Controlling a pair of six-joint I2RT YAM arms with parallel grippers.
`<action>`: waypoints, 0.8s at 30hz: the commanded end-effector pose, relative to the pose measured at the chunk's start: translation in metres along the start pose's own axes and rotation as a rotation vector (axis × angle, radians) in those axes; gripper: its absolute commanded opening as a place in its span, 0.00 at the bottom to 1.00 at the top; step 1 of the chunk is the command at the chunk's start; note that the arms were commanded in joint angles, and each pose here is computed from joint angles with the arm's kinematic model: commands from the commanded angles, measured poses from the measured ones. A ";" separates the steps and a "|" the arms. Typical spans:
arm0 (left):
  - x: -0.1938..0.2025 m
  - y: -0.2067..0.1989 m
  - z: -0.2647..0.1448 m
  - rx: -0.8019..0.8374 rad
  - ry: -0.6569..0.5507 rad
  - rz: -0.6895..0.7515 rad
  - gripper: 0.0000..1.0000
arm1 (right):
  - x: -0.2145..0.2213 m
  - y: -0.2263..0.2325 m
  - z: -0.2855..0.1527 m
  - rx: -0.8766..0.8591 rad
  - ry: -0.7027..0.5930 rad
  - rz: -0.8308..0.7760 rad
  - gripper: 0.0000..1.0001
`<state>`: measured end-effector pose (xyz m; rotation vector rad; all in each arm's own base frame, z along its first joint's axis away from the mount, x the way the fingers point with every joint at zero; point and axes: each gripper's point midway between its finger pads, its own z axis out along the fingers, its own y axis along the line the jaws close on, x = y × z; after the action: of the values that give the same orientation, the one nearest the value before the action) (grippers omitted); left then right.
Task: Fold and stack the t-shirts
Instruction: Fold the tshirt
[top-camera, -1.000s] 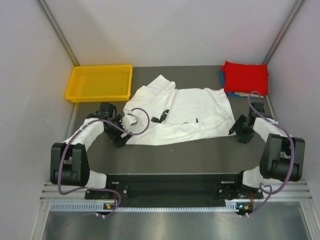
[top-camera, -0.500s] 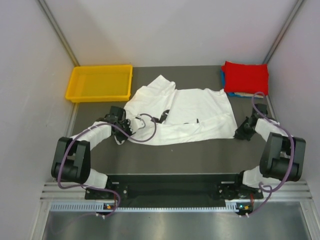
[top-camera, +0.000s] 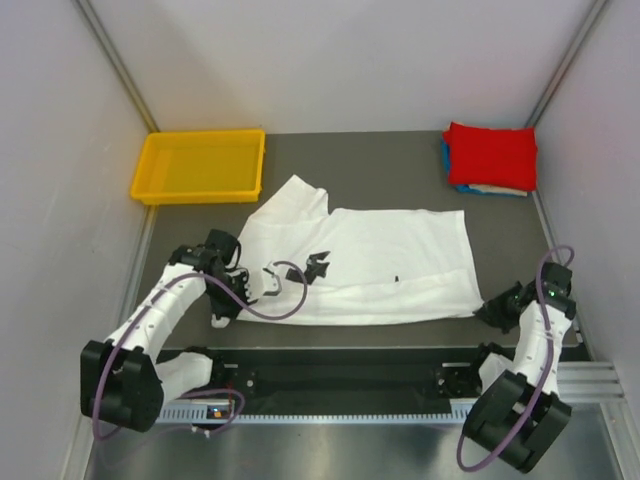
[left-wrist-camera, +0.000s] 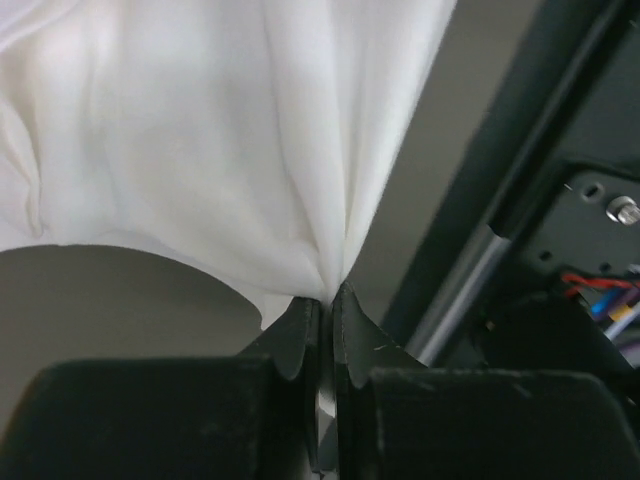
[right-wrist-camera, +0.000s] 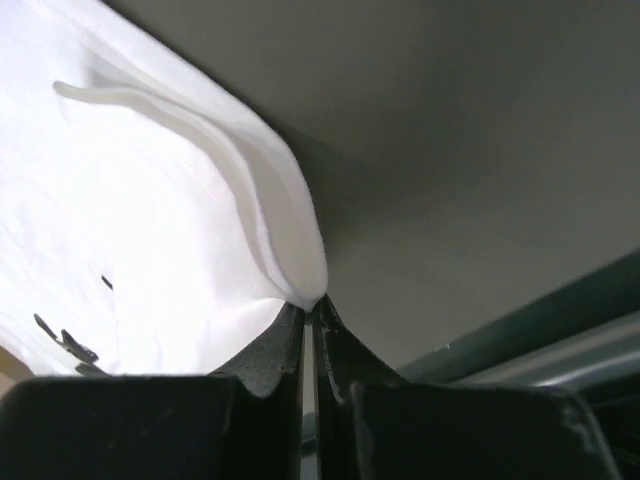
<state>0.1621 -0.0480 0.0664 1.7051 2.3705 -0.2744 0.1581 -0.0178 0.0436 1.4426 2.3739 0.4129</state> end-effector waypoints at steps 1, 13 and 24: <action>0.017 -0.042 -0.018 0.150 0.054 0.063 0.00 | 0.024 -0.014 -0.014 0.050 0.074 -0.015 0.00; -0.044 0.054 -0.063 -0.162 -0.063 -0.035 0.95 | -0.071 0.060 -0.085 -0.109 -0.327 -0.113 0.52; -0.233 0.296 -0.076 -0.455 -0.540 -0.495 0.78 | -0.133 0.187 -0.024 -0.167 -0.283 -0.518 0.51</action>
<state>0.4512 -0.1291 0.2029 0.9379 2.1875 -0.1697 0.3179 -0.0529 0.1807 0.8218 2.2299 0.3076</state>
